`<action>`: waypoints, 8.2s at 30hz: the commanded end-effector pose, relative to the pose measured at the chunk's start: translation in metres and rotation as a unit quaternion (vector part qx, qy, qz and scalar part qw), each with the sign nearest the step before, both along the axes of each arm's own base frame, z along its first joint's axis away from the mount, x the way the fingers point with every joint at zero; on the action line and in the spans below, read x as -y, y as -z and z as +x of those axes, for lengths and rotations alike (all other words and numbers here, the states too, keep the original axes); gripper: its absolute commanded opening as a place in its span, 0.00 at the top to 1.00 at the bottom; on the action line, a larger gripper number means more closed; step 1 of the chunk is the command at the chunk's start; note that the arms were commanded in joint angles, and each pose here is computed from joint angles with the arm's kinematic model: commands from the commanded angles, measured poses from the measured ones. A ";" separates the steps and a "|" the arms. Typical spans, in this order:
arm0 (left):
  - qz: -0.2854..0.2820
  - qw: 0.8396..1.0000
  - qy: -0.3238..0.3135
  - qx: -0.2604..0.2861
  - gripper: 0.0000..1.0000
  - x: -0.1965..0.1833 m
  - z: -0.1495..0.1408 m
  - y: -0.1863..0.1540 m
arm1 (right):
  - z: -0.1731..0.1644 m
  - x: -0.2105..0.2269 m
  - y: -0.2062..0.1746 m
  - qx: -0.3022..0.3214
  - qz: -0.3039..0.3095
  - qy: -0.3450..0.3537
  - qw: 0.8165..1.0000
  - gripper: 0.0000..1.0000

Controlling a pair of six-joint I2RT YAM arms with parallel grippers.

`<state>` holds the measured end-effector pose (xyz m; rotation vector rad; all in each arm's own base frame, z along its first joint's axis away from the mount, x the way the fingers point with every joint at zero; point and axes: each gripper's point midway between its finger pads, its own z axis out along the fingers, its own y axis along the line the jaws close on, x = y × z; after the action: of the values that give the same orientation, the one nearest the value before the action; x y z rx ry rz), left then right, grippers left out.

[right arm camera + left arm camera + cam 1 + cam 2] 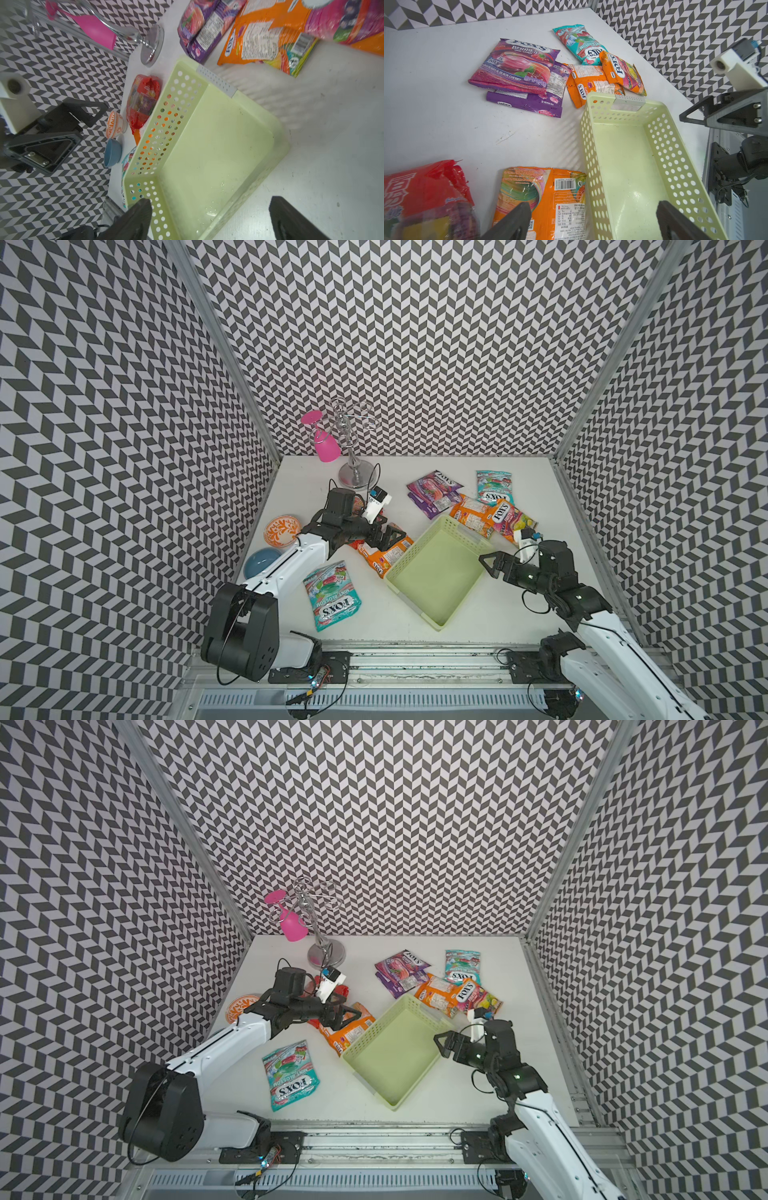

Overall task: Put the candies in the basket
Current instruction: Adjust the basket at the center of the board, then pick up the candy at the center of the board, then place the candy in the basket.

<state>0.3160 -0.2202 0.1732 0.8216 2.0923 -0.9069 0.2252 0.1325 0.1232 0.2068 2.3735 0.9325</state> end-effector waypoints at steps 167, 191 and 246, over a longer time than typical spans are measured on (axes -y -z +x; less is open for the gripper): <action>0.197 0.917 -0.309 -0.156 0.60 -0.189 0.046 0.138 | 0.161 0.020 -0.149 0.235 -0.234 0.107 0.938 0.03; 0.194 0.924 -0.328 -0.021 1.00 -0.198 0.065 0.050 | 0.153 0.026 -0.161 0.248 -0.234 0.115 0.933 0.01; 0.143 0.947 0.240 0.157 1.00 0.048 -0.049 -0.050 | 0.112 0.052 -0.149 0.282 -0.257 0.133 0.915 0.01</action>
<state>0.2792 -0.2594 0.2233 1.5574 1.8083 -0.5607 0.3352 0.0853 0.2562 0.0204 1.9723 0.1746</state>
